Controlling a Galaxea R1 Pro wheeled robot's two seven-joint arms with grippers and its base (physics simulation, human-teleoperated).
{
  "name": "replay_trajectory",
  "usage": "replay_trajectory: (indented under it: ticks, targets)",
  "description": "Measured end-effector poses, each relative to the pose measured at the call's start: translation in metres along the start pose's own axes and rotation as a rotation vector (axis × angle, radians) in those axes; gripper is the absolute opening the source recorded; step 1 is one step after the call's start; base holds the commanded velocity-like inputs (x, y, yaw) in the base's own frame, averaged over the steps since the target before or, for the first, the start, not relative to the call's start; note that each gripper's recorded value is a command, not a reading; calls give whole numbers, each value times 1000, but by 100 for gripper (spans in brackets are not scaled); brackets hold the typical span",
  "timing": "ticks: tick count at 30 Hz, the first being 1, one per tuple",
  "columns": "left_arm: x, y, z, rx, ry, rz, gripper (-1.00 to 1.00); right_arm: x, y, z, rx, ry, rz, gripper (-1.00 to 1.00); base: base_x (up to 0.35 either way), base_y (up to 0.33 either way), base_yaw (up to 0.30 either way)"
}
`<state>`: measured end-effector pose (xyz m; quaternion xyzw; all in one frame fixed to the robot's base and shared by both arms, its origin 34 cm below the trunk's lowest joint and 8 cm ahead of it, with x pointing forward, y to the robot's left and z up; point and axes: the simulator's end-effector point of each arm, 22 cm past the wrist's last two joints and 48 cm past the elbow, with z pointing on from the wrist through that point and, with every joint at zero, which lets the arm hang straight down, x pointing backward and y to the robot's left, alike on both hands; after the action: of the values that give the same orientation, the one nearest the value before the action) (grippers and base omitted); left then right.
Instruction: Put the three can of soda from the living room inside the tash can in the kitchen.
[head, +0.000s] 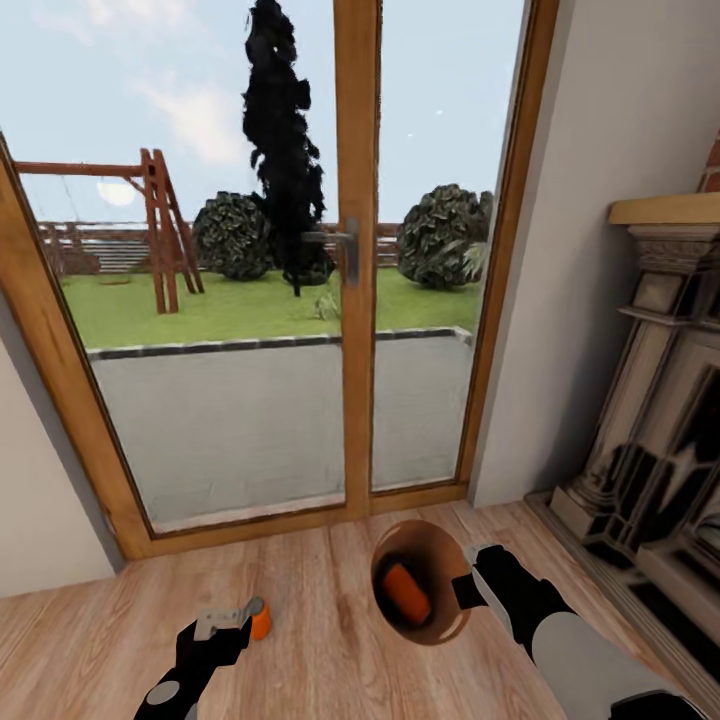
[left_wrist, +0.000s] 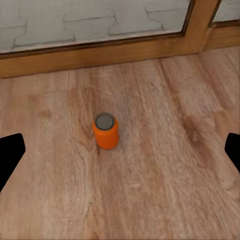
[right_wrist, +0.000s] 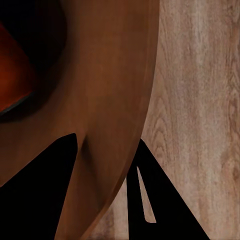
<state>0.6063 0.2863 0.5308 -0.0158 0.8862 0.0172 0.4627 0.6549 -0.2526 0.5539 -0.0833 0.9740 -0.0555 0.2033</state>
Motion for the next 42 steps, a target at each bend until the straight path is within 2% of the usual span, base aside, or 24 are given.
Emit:
replay_trajectory:
  ticks: [12, 30, 42]
  targets:
    - [0, 0, 0, 1, 0, 0, 100, 0, 1, 0, 1, -1, -2, -100, 7, 16, -5]
    - [-9, -1, -2, 3, -18, 1, 100, -6, -1, -7, 8, -17, -4, -100, 0, 256, -145]
    - [-9, -1, -2, 3, -19, 1, 100, -6, -1, -8, 8, -15, -1, -100, 0, 29, -12]
